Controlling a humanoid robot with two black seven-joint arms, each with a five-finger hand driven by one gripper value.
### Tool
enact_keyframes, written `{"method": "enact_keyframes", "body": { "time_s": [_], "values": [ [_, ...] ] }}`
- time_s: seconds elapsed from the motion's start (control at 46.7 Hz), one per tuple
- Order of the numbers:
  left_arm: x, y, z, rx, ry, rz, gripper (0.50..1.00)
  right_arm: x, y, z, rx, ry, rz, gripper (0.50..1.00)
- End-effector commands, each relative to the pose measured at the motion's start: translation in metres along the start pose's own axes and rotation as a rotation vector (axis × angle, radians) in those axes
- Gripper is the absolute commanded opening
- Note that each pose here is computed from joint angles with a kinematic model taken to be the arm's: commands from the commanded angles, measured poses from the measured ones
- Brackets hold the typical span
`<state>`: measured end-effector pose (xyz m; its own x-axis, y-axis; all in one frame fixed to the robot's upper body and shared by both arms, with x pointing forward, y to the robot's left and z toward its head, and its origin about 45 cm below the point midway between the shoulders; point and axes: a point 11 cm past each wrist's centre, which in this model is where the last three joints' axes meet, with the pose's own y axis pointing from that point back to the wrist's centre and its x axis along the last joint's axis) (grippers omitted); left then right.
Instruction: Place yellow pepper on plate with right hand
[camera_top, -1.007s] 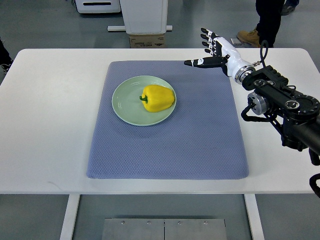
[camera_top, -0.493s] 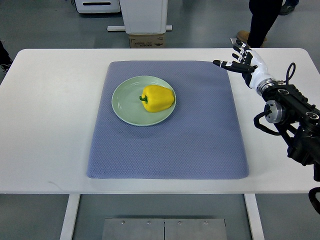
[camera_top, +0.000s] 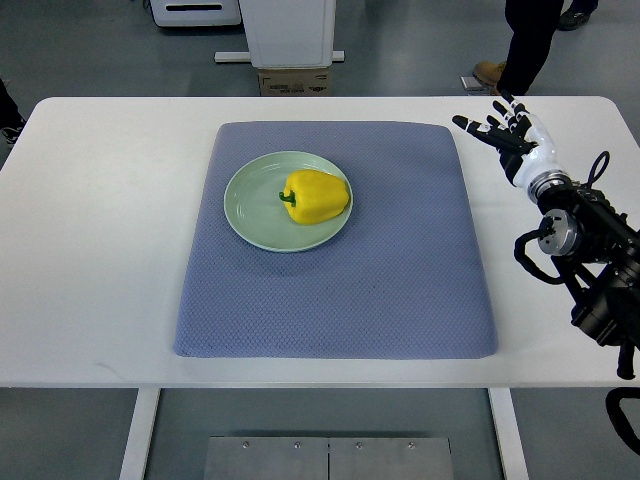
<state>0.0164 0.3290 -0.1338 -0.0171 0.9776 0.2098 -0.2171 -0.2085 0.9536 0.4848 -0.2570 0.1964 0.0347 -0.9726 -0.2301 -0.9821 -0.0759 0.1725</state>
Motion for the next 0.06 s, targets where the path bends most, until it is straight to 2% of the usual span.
{"method": "enact_keyframes", "body": {
  "time_s": [0.0, 0.043],
  "values": [
    [0.0004, 0.0, -0.0002, 0.001, 0.0, 0.001, 1.0, -0.0054, 0.0004, 0.0029, -0.001, -0.007, -0.01, 1.0],
    [-0.0002, 0.0, -0.0001, 0.001, 0.0, -0.001, 1.0, -0.0051, 0.0006, 0.0036, -0.003, -0.007, -0.009, 1.0]
  ]
}}
